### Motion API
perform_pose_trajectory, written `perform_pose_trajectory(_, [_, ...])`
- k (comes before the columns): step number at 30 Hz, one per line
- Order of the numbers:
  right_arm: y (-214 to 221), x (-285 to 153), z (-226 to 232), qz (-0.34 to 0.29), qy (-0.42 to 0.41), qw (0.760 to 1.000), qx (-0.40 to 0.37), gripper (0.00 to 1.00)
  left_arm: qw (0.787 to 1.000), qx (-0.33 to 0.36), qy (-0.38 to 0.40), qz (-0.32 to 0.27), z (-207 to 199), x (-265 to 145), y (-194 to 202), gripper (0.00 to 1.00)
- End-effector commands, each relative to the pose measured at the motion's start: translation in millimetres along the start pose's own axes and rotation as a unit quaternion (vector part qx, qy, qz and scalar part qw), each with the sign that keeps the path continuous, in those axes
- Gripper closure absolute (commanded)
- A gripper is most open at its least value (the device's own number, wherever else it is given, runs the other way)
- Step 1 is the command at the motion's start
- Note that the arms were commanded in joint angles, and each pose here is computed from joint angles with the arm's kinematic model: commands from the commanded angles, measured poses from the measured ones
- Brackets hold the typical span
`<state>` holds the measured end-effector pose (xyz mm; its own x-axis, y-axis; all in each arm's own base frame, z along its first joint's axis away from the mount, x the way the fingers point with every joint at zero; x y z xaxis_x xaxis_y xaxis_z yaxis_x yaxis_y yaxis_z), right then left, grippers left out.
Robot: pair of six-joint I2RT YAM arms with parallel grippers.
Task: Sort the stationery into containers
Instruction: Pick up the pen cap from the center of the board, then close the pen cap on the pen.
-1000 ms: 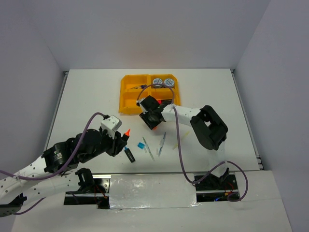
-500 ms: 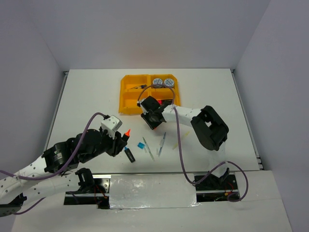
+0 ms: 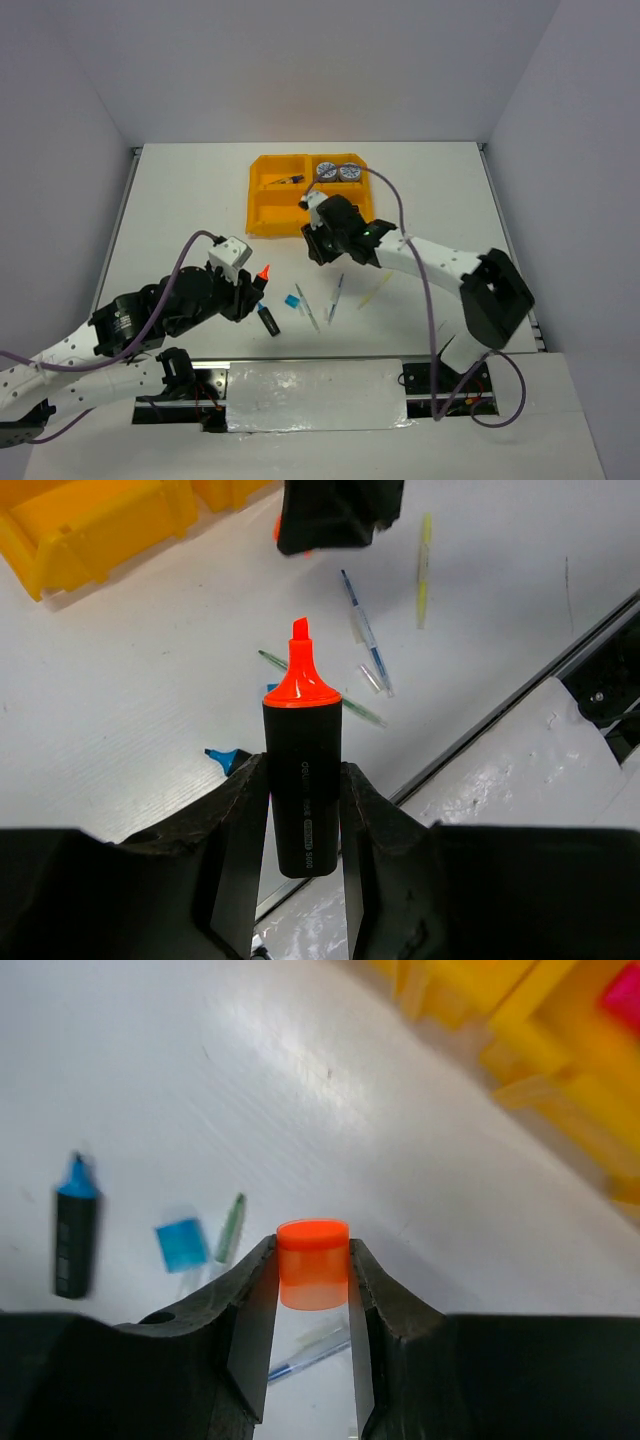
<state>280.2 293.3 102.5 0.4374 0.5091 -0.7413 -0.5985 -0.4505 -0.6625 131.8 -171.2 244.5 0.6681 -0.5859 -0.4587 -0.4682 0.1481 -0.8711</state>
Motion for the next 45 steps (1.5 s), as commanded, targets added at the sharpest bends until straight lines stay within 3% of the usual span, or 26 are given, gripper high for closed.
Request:
perform_pose_trajectory(1, [-80, -61, -1, -0.167, 0.033, 0.983, 0.069, 1.0, 0.998, -0.042, -0.004, -0.046, -5, 0, -24, 1.0])
perform_pose_trajectory(7, [-111, -147, 6, -0.293, 0.014, 0.936, 0.195, 1.0, 0.996, -0.051, -0.039, -0.055, -7, 28, -33, 1.0])
perform_pose_trajectory(9, [-124, -173, 22, -0.332, -0.04, 0.924, 0.184, 1.0, 0.997, -0.051, -0.013, -0.065, -21, 41, -41, 1.0])
perform_pose_trajectory(10, [-118, -172, 29, -0.336, -0.063, 0.925, 0.164, 1.0, 0.997, -0.046, 0.027, -0.062, -34, 43, -41, 1.0])
perform_pose_trajectory(11, [-130, -187, 46, -0.371, -0.122, 0.911, 0.136, 1.0, 0.993, -0.052, 0.062, -0.086, -48, 44, -54, 1.0])
perform_pose_trajectory(13, [-130, -208, 57, -0.396, -0.159, 0.898, 0.109, 1.0, 0.983, -0.046, 0.151, -0.093, -75, 39, -56, 1.0])
perform_pose_trajectory(14, [-133, -223, 70, -0.414, -0.198, 0.884, 0.087, 1.0, 0.972, -0.048, 0.192, -0.127, -86, 30, -70, 1.0])
perform_pose_trajectory(16, [-135, -259, 84, -0.462, -0.251, 0.848, 0.063, 1.0, 0.955, -0.037, 0.262, -0.132, -105, 20, -65, 1.0])
perform_pose_trajectory(17, [-134, -272, 91, -0.477, -0.277, 0.833, 0.051, 1.0, 0.939, -0.037, 0.296, -0.173, -113, 7, -80, 1.0])
perform_pose_trajectory(18, [-122, -278, 105, -0.469, -0.327, 0.82, 0.036, 1.0, 0.932, -0.035, 0.314, -0.175, -116, 5, -75, 1.0])
perform_pose_trajectory(19, [-123, -309, 115, -0.512, -0.363, 0.778, 0.004, 1.0, 0.925, -0.035, 0.331, -0.185, -119, 0, -77, 1.0])
perform_pose_trajectory(21, [-107, -325, 129, -0.511, -0.419, 0.75, -0.02, 1.0, 0.902, -0.034, 0.376, -0.211, -129, -17, -83, 1.0])
perform_pose_trajectory(22, [-106, -343, 133, -0.537, -0.435, 0.721, -0.04, 1.0, 0.894, -0.034, 0.389, -0.219, -132, -23, -86, 1.0])
perform_pose_trajectory(27, [-89, -381, 142, -0.576, -0.479, 0.659, -0.072, 1.0, 0.854, -0.037, 0.449, -0.258, -145, -47, -101, 1.0])
perform_pose_trajectory(30, [-89, -383, 142, -0.59, -0.47, 0.653, -0.064, 1.0, 0.848, -0.052, 0.452, -0.272, -146, -48, -107, 1.0])
perform_pose_trajectory(31, [-90, -385, 141, -0.599, -0.465, 0.649, -0.061, 1.0, 0.835, -0.052, 0.464, -0.291, -148, -56, -114, 1.0])
perform_pose_trajectory(35, [-87, -392, 140, -0.622, -0.462, 0.629, -0.064, 1.0, 0.816, -0.052, 0.495, -0.292, -157, -58, -116, 1.0])
perform_pose_trajectory(45, [-83, -387, 137, -0.62, -0.458, 0.636, -0.047, 1.0, 0.813, -0.046, 0.496, -0.302, -156, -57, -113, 1.0])
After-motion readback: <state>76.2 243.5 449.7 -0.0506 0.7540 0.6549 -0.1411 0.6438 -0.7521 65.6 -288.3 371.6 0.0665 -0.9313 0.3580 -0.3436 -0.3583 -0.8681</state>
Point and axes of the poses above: each gripper's point midway between its finger pads, its own x axis out along the fingers, its own z axis along the line the jaws close on, y = z × x, the point moved 2 cm from there along -x, back along the fingers
